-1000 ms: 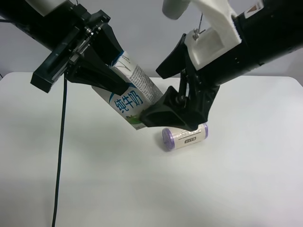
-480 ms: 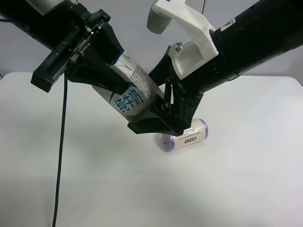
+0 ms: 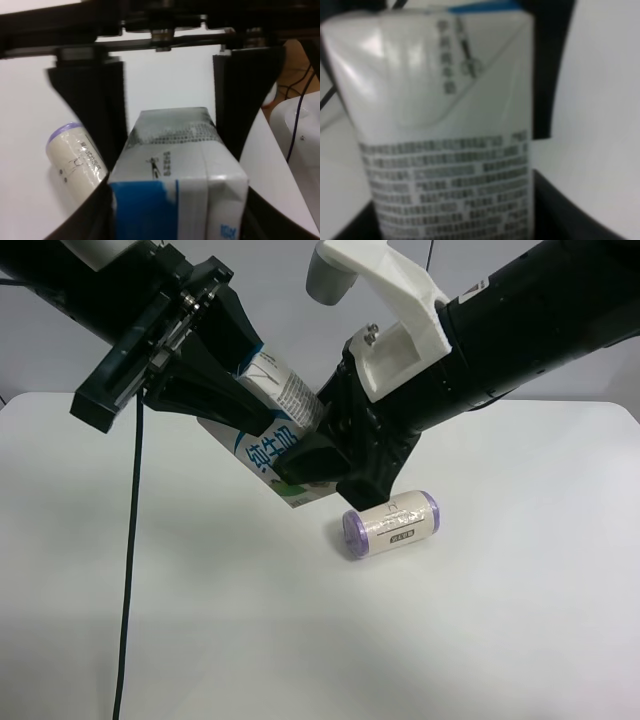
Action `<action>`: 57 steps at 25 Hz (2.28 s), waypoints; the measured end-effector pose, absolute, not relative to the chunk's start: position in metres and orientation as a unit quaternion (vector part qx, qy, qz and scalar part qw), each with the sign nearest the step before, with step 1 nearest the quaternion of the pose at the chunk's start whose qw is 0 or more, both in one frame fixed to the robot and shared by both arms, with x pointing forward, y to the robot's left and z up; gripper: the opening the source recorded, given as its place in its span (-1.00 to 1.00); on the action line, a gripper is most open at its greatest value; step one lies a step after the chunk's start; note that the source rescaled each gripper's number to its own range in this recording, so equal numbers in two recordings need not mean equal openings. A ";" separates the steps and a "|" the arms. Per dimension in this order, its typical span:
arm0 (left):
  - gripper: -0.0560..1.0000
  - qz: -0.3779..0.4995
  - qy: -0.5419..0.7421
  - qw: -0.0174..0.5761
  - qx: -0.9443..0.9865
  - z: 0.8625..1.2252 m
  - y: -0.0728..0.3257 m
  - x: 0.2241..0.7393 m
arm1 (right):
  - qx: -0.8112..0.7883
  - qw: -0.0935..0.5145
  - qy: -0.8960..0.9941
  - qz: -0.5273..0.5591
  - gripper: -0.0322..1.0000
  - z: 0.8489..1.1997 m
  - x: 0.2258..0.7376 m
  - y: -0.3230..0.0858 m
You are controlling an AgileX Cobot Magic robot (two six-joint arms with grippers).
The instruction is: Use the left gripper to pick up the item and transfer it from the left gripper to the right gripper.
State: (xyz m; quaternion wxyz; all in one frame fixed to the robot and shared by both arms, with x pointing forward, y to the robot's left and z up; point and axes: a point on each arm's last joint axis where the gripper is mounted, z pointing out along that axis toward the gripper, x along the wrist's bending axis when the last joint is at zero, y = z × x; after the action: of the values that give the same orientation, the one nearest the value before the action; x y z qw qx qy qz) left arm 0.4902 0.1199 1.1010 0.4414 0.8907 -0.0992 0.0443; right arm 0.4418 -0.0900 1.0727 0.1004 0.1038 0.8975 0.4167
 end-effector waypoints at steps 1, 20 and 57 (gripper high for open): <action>-0.89 0.044 -0.099 0.441 0.891 1.101 0.120 0.490 | 0.102 0.100 0.898 0.416 -0.89 1.073 0.441 -0.090; 0.96 0.049 -0.077 0.441 0.893 1.103 0.121 0.492 | 0.096 0.096 0.903 0.408 -0.94 1.069 0.442 -0.089; 0.98 0.149 0.263 0.335 0.892 1.156 0.222 0.383 | 0.087 0.074 0.909 0.401 -0.94 1.067 0.438 -0.090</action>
State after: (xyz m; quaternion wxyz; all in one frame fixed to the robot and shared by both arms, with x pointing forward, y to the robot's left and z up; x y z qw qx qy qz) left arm 0.3834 0.2215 1.1565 0.3354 0.8922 0.2635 0.1488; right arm 0.4377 -0.0895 1.0671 0.0742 0.0873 0.9089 0.4010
